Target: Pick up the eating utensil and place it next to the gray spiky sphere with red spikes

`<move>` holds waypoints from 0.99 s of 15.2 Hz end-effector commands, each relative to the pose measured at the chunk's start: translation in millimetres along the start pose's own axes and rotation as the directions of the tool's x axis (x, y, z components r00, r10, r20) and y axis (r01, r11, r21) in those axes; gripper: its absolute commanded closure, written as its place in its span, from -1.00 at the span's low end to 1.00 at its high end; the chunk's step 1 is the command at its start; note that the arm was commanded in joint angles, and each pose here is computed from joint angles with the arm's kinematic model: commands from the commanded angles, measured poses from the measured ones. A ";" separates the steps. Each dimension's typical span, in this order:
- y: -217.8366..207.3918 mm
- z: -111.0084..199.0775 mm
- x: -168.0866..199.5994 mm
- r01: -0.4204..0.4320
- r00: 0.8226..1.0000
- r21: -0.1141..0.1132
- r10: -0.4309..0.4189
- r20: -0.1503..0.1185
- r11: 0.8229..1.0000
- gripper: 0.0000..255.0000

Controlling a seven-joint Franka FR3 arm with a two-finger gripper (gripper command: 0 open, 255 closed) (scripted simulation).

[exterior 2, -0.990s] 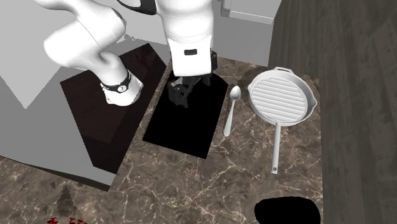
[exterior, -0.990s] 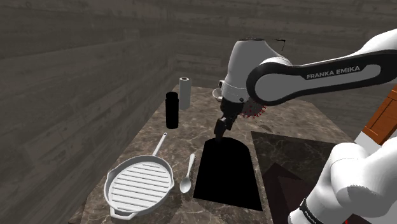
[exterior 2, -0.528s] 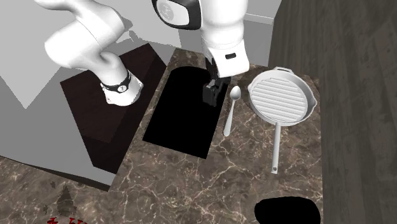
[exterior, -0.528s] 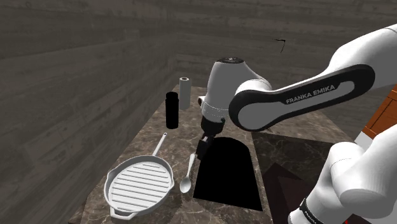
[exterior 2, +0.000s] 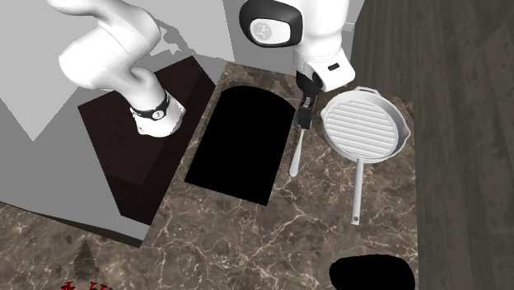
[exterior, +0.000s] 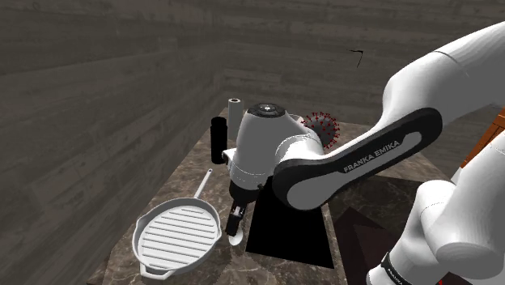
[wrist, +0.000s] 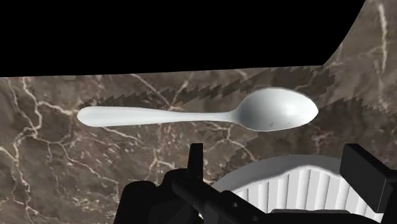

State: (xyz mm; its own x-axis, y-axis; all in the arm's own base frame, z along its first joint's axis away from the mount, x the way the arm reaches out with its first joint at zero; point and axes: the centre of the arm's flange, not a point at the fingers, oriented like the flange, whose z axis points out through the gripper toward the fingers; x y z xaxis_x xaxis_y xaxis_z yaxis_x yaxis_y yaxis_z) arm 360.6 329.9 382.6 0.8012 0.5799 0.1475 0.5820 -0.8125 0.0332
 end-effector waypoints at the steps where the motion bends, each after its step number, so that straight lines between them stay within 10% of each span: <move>1: -16.5 11.1 3.3 0.036 0.999 0.003 -0.036 -0.009 0.999 -1.00; 15: -16.6 51.1 3.7 0.036 0.999 0.003 -0.036 -0.009 0.999 -1.00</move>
State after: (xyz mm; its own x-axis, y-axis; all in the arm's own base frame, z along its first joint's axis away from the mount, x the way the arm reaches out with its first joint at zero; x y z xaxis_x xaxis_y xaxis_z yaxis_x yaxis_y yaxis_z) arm 361.0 348.5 332.1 0.7782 0.6085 0.1553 0.6111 -0.7907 0.0360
